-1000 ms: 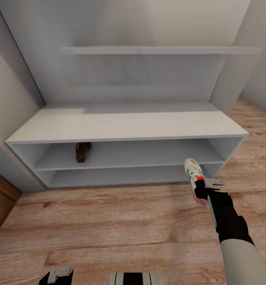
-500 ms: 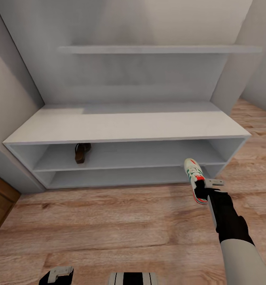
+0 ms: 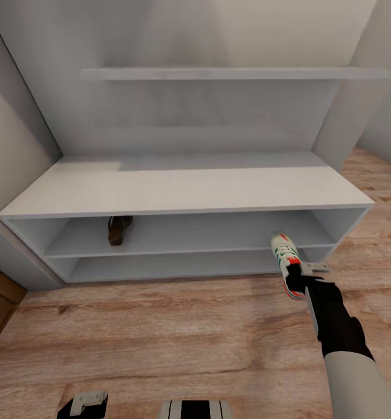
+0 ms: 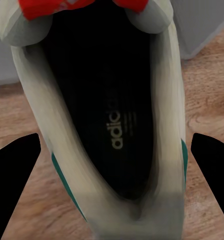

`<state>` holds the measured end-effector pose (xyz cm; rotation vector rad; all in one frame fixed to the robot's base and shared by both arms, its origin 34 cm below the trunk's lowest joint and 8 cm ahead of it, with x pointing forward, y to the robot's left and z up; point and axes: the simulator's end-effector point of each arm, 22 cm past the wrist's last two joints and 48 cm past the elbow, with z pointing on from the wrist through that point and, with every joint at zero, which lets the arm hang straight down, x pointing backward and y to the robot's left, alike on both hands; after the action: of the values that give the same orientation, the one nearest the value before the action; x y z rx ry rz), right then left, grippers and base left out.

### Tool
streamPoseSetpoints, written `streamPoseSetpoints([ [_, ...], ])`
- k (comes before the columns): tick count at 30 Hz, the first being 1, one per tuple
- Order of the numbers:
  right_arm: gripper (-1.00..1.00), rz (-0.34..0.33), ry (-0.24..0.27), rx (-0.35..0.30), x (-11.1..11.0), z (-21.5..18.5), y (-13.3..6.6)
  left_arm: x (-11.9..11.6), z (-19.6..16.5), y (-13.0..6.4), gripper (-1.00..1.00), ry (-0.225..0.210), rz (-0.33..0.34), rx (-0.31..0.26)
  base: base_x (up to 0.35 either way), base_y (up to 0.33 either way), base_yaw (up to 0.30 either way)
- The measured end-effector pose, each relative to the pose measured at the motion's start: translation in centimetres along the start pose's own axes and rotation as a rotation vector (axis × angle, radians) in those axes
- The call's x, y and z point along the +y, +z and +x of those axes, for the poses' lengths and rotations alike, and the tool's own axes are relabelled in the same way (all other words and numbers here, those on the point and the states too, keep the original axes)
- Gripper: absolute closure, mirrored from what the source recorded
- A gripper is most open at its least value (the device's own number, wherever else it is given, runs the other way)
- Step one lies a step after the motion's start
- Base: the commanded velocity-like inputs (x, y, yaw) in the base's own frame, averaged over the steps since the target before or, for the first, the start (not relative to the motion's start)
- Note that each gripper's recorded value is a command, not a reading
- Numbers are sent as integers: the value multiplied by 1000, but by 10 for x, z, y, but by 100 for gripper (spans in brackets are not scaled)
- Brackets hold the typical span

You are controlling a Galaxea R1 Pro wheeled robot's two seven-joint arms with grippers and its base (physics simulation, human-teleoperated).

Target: Pick up the two gym shoes and the two sandals from the corridor floor and place them onto the hallstand (shoe rack) in the corridor, making sure they are on the rack and not on the floor. Arrange them so the two gym shoes are next to each other and the two sandals are next to each other.

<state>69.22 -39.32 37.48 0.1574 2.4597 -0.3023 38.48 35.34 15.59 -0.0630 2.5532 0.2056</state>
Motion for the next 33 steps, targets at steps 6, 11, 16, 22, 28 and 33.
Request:
streamPoseSetpoints([
  [6,100,3,1,-12,-2,-5,-2,1,-1,0,-100,0,-1,-1,206,0,0],
  [11,100,4,0,-13,-2,-6,-2,1,-2,0,-100,0,-1,-3,127,0,0],
  [16,100,4,0,-14,-2,-6,-2,1,-2,0,-100,-1,-1,-4,127,0,0],
  [22,100,4,0,-14,-2,-6,-3,1,-2,0,-100,0,-2,-4,207,0,0],
  [28,100,4,0,-14,-2,-6,-2,1,-2,0,-100,1,-2,-4,47,0,0],
  [33,100,4,0,-14,-2,-6,-3,1,-3,0,-100,0,-2,-6,199,0,0],
])
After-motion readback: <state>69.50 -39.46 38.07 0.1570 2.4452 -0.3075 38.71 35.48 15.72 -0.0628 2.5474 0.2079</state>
